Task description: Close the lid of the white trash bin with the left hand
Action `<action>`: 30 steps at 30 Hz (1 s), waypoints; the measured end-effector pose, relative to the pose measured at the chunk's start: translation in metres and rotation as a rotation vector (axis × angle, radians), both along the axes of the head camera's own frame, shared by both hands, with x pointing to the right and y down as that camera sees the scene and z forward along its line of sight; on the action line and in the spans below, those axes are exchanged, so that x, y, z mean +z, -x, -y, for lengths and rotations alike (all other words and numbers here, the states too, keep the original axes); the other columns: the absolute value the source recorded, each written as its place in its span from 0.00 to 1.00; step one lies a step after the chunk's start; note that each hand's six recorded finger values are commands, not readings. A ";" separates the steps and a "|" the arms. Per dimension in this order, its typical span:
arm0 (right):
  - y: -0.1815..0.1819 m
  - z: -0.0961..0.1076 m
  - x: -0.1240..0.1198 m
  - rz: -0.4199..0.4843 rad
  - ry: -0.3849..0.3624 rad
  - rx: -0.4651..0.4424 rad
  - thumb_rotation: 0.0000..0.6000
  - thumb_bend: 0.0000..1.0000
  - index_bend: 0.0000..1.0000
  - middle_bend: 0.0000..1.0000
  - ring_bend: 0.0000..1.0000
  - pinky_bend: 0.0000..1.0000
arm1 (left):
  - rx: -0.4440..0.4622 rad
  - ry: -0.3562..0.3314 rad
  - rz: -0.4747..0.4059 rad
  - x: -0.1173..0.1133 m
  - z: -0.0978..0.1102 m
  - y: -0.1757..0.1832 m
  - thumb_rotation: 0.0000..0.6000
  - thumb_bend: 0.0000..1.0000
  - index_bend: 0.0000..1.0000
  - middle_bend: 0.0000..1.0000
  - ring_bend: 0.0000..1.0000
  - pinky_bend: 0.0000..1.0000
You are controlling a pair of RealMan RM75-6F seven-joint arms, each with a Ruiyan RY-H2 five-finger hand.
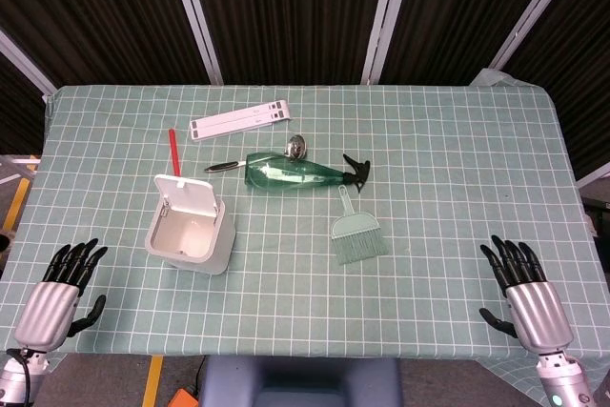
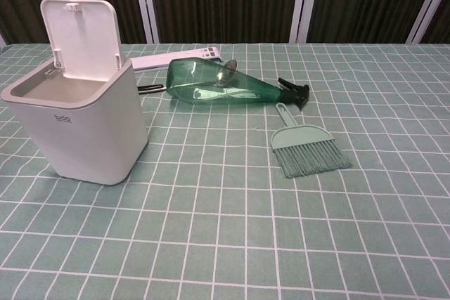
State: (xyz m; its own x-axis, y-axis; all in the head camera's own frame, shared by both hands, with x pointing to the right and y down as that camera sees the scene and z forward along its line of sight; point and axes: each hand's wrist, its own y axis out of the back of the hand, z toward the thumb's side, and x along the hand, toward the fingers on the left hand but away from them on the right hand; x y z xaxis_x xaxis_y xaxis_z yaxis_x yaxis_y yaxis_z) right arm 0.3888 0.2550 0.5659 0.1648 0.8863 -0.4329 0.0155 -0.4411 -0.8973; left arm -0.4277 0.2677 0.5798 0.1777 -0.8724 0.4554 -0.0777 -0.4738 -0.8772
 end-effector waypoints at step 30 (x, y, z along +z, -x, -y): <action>0.009 -0.008 -0.001 0.056 0.075 -0.049 1.00 0.24 0.00 0.00 0.00 0.00 | -0.060 0.080 -0.296 -0.006 0.165 -0.142 1.00 0.95 0.22 1.00 1.00 1.00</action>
